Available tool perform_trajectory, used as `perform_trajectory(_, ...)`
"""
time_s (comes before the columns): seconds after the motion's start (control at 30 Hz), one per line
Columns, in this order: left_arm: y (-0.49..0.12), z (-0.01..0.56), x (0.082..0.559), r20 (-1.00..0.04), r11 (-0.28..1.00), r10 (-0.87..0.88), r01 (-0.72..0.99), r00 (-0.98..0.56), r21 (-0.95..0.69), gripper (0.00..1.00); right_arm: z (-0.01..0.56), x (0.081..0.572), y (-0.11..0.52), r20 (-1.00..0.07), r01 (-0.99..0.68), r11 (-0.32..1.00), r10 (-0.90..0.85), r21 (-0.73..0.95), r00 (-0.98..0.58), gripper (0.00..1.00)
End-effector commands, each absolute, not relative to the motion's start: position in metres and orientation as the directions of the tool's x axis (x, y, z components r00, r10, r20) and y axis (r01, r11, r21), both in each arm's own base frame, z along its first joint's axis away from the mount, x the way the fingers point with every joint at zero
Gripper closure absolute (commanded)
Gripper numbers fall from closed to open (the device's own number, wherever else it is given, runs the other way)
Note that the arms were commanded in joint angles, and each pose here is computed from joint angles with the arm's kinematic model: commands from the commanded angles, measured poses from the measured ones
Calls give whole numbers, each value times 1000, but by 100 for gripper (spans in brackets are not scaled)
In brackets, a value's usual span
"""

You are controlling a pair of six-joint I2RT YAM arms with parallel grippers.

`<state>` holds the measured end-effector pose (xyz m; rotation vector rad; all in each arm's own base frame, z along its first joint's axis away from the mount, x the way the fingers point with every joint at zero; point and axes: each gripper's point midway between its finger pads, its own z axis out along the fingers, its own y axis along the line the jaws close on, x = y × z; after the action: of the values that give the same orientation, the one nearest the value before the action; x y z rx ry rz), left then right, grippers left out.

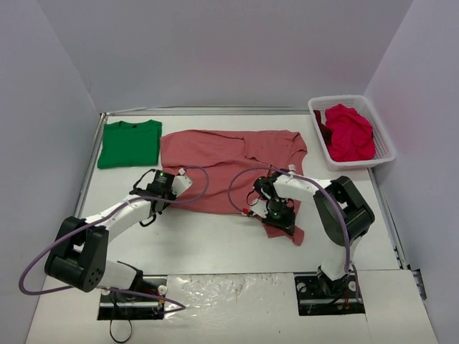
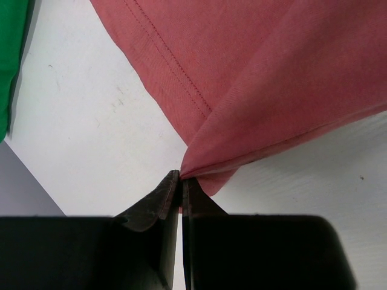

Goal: Fold and stack the t-shirts
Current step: Flatten out the tshirt

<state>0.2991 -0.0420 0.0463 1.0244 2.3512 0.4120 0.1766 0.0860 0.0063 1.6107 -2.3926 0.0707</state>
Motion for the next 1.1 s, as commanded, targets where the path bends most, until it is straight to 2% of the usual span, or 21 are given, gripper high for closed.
perform_trajectory(0.0, -41, 56, 300, -371, 677, 733, 564, -570, 473, 98, 32, 174, 125, 43, -890, 385, -921, 243, -387, 100)
perform_trajectory(0.07, -41, 57, 300, -372, 676, 734, 564, -568, 474, 98, 52, 170, 129, -9, -877, 361, -923, 318, -384, 100)
perform_trajectory(0.1, -41, 57, 300, -374, 678, 733, 563, -568, 473, 98, 70, 178, 139, -103, -859, 359, -901, 365, -421, 100)
perform_trajectory(0.13, -41, 57, 300, -376, 678, 732, 562, -567, 474, 98, 82, 173, 136, -114, -838, 361, -891, 409, -439, 100)
perform_trajectory(0.17, -42, 58, 300, -380, 679, 732, 563, -565, 471, 98, 91, 177, 136, -161, -843, 324, -891, 430, -425, 100)
perform_trajectory(0.2, -42, 58, 299, -380, 679, 732, 564, -565, 470, 98, 104, 189, 134, -224, -820, 340, -849, 459, -478, 100)
perform_trajectory(0.27, -42, 59, 299, -386, 680, 732, 564, -562, 468, 98, 113, 194, 123, -243, -787, 361, -814, 500, -528, 100)
perform_trajectory(0.3, -42, 59, 299, -385, 680, 732, 566, -562, 467, 98, 114, 201, 113, -248, -749, 413, -766, 519, -594, 100)
perform_trajectory(0.43, -44, 61, 299, -394, 682, 731, 568, -557, 461, 98, 99, 206, 94, -192, -632, 495, -676, 596, -711, 100)
perform_trajectory(0.47, -44, 61, 298, -394, 681, 732, 571, -556, 459, 98, 92, 205, 92, -158, -586, 509, -655, 630, -739, 89)
perform_trajectory(0.53, -45, 60, 297, -392, 680, 733, 575, -556, 455, 98, 81, 201, 80, -83, -528, 557, -634, 641, -769, 44)
perform_trajectory(0.6, -45, 60, 297, -391, 679, 734, 580, -555, 451, 98, 72, 203, 71, -27, -469, 593, -601, 654, -799, 43)
perform_trajectory(0.8, -46, 60, 296, -391, 678, 734, 583, -555, 447, 98, 83, 228, 58, -91, -461, 625, -530, 630, -843, 38)
perform_trajectory(0.9, -45, 59, 296, -386, 676, 736, 584, -556, 449, 98, 95, 235, 55, -175, -589, 594, -607, 547, -775, 46)
perform_trajectory(0.97, -44, 60, 297, -384, 676, 737, 580, -557, 455, 98, 106, 230, 60, -212, -724, 531, -722, 440, -658, 47)
perform_trajectory(1.07, -42, 58, 297, -373, 673, 738, 576, -562, 464, 98, 104, 220, 53, -122, -778, 531, -795, 337, -595, 48)
